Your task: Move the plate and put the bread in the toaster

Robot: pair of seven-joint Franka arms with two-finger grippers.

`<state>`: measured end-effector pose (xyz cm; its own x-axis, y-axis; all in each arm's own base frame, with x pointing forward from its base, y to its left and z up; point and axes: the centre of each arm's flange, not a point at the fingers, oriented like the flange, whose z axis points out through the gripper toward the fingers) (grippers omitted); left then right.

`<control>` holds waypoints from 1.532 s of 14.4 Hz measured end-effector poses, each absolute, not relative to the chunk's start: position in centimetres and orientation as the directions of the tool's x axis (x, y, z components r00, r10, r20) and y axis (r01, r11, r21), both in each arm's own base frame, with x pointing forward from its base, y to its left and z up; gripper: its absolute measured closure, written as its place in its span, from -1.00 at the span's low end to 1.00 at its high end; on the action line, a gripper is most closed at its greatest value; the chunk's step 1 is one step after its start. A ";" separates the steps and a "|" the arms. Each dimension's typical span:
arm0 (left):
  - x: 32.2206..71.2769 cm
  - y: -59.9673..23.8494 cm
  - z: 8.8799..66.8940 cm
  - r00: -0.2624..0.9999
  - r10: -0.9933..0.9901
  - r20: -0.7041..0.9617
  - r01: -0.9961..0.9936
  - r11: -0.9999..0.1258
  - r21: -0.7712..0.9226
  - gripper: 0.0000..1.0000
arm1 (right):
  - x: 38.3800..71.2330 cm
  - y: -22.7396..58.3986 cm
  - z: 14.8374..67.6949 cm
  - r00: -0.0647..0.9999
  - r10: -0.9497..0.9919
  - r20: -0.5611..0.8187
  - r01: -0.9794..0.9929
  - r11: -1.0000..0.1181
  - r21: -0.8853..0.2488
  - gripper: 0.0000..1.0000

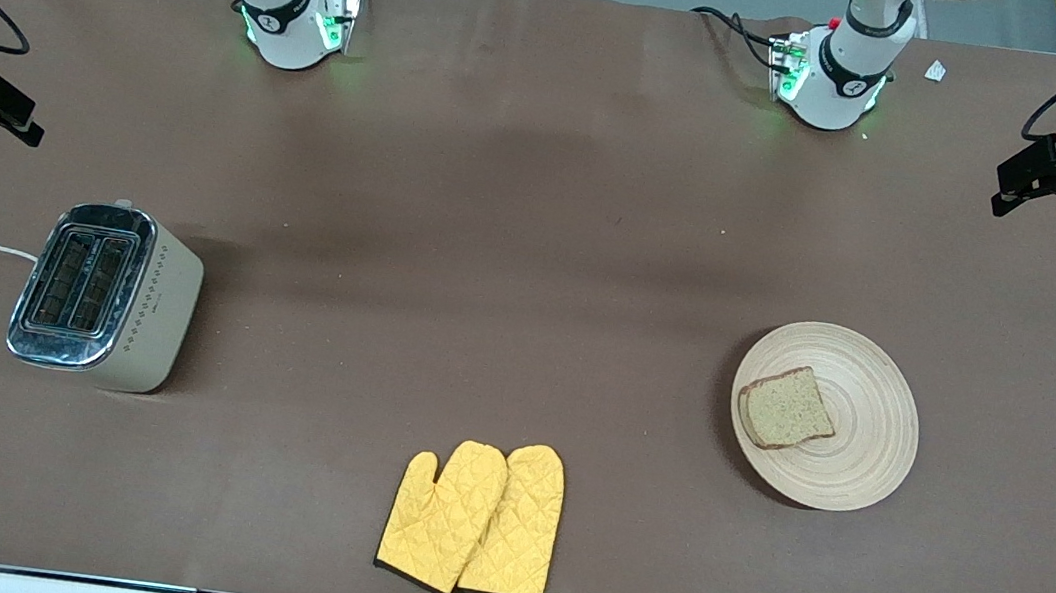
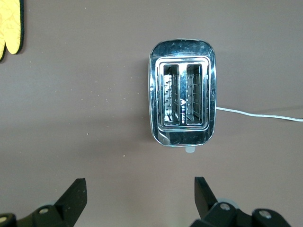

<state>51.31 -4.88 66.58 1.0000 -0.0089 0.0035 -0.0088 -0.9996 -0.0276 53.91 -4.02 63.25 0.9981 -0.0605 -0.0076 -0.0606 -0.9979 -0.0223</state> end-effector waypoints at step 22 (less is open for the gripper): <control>60.7 28.0 20.9 0.974 0.161 -0.158 0.225 -0.671 0.707 -0.82 | 53.9 -3.9 63.2 0.998 -0.058 -0.010 -0.058 -0.998 -0.022 -1.00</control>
<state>60.68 27.95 20.94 0.9743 0.1609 -0.1579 0.2253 -0.6708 0.7066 53.95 -3.88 63.16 0.9983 -0.0581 -0.0096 -0.0583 -0.9981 -0.0222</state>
